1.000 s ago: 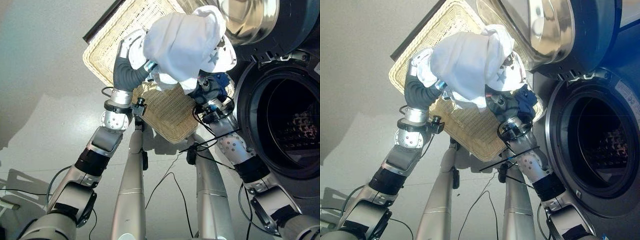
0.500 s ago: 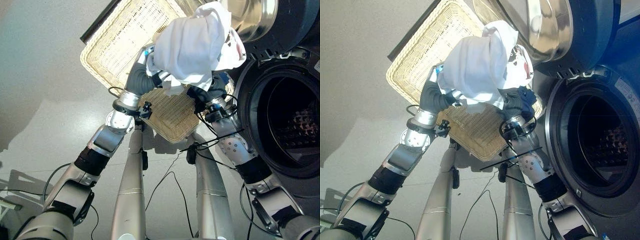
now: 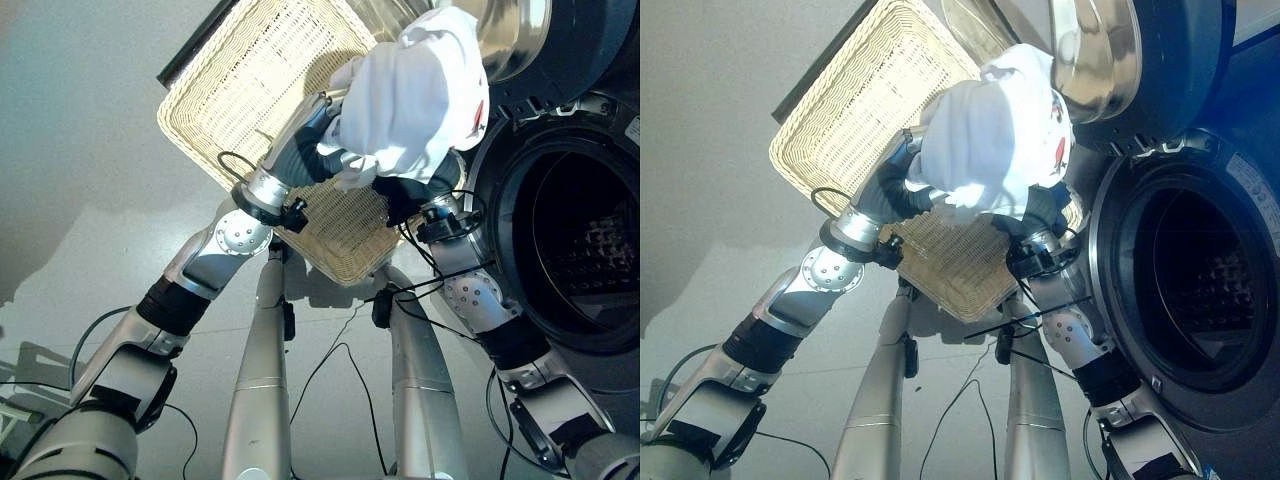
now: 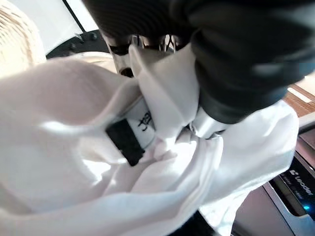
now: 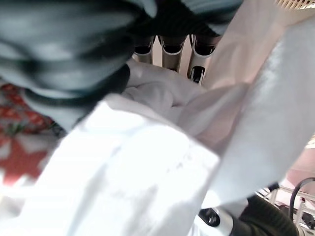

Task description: Put the clothes into the washing machine.

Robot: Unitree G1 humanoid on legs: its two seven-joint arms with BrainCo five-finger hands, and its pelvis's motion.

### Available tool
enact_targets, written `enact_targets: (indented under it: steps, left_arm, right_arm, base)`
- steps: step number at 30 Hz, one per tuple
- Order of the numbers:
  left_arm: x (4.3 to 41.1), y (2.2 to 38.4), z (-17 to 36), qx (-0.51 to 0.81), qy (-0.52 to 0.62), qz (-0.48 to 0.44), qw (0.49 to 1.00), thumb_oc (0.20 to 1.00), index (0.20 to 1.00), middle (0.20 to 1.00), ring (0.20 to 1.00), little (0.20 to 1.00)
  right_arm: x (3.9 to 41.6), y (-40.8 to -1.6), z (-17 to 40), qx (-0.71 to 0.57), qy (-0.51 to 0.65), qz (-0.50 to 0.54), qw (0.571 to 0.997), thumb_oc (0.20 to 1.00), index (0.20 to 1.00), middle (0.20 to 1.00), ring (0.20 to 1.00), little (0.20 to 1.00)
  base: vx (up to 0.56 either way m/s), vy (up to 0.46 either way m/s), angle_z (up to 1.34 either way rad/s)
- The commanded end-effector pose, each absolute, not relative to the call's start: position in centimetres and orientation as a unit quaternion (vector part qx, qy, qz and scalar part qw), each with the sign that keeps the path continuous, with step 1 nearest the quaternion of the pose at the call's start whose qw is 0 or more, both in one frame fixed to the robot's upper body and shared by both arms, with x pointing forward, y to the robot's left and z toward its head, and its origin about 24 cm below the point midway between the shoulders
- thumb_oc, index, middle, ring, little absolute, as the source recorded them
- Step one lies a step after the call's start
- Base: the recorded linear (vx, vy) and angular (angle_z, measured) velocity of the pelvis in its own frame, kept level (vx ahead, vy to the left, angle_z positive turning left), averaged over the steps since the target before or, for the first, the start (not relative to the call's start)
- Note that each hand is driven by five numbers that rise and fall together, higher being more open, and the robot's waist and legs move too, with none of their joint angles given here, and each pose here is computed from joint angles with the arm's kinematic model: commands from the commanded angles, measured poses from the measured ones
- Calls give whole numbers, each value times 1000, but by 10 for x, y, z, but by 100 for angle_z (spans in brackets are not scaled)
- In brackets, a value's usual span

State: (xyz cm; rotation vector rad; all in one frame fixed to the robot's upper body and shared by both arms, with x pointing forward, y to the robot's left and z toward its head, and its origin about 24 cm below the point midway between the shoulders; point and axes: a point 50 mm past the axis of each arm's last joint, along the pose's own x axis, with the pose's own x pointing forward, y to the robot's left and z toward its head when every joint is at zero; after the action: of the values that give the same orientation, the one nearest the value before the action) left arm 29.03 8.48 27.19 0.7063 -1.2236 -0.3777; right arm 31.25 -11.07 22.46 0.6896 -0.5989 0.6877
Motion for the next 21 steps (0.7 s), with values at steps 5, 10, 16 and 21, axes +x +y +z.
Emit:
enact_targets:
  steps: [5, 10, 16, 21]
  left_arm:
    - [269, 59, 269, 335, -596, -214, 698, 200, 200, 200, 200, 200]
    - [276, 65, 266, 330, -582, -189, 719, 200, 200, 200, 200, 200]
    - [285, 78, 263, 310, -564, -132, 754, 1000, 1000, 1000, 1000, 1000]
    - [291, 92, 257, 287, -551, -68, 781, 1000, 1000, 1000, 1000, 1000]
  right_arm:
    - [279, -93, 265, 331, -379, 421, 755, 200, 200, 200, 200, 200]
    - [278, -98, 266, 351, -393, 418, 740, 200, 200, 200, 200, 200]
    - [278, -104, 266, 382, -406, 418, 717, 200, 200, 200, 200, 200]
    - [276, -108, 266, 398, -417, 413, 705, 200, 200, 200, 200, 200]
  base:
    - [0, 0, 0]
    - [0, 0, 0]
    - [0, 0, 0]
    - [0, 0, 0]
